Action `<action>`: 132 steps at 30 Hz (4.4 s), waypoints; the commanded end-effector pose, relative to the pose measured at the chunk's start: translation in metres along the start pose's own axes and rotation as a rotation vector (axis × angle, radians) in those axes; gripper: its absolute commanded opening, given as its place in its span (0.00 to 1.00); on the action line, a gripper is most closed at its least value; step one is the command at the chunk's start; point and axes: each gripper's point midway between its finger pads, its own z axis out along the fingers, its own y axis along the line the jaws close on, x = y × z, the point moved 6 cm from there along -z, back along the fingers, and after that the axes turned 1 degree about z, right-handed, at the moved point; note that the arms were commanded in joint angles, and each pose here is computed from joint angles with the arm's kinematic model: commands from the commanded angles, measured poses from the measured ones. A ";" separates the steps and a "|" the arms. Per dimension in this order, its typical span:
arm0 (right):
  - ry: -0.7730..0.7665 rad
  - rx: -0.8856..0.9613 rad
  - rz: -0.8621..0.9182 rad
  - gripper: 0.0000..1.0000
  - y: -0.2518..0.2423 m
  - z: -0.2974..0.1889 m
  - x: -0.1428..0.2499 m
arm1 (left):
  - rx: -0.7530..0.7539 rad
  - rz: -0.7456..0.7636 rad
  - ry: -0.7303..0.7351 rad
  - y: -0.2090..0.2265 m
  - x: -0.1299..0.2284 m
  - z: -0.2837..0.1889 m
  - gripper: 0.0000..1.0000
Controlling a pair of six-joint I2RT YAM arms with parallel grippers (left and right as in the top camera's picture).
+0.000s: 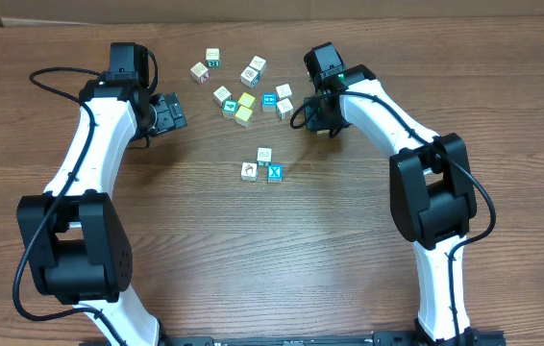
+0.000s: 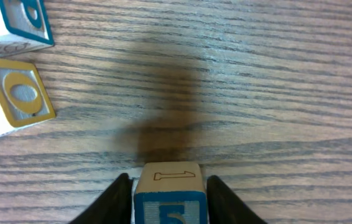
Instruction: Form a circle
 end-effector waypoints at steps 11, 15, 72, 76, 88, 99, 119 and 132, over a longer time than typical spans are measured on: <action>-0.092 -0.022 0.007 0.25 0.002 -0.039 -0.018 | -0.007 0.006 -0.009 -0.002 -0.003 -0.001 0.99; -0.137 -0.036 0.011 0.25 0.000 -0.073 -0.022 | -0.007 0.006 -0.009 -0.002 -0.003 -0.001 0.99; 0.328 -0.123 0.088 0.28 0.099 -0.118 0.159 | -0.007 0.006 -0.009 -0.002 -0.003 -0.001 1.00; 0.294 -0.151 0.117 0.29 0.113 -0.104 0.166 | -0.007 0.007 -0.009 -0.002 -0.003 -0.001 1.00; 0.088 -0.106 0.074 0.26 0.148 -0.080 0.178 | -0.008 0.006 -0.009 -0.002 -0.003 -0.001 0.99; -0.033 -0.064 0.085 0.24 0.144 -0.070 0.167 | -0.007 0.007 -0.009 -0.002 -0.003 -0.001 0.99; -0.025 -0.037 0.081 0.30 0.146 -0.038 0.170 | -0.007 0.007 -0.009 -0.002 -0.003 -0.001 1.00; 0.016 -0.053 0.078 0.44 0.147 -0.038 0.175 | -0.007 0.007 -0.009 -0.002 -0.003 -0.001 1.00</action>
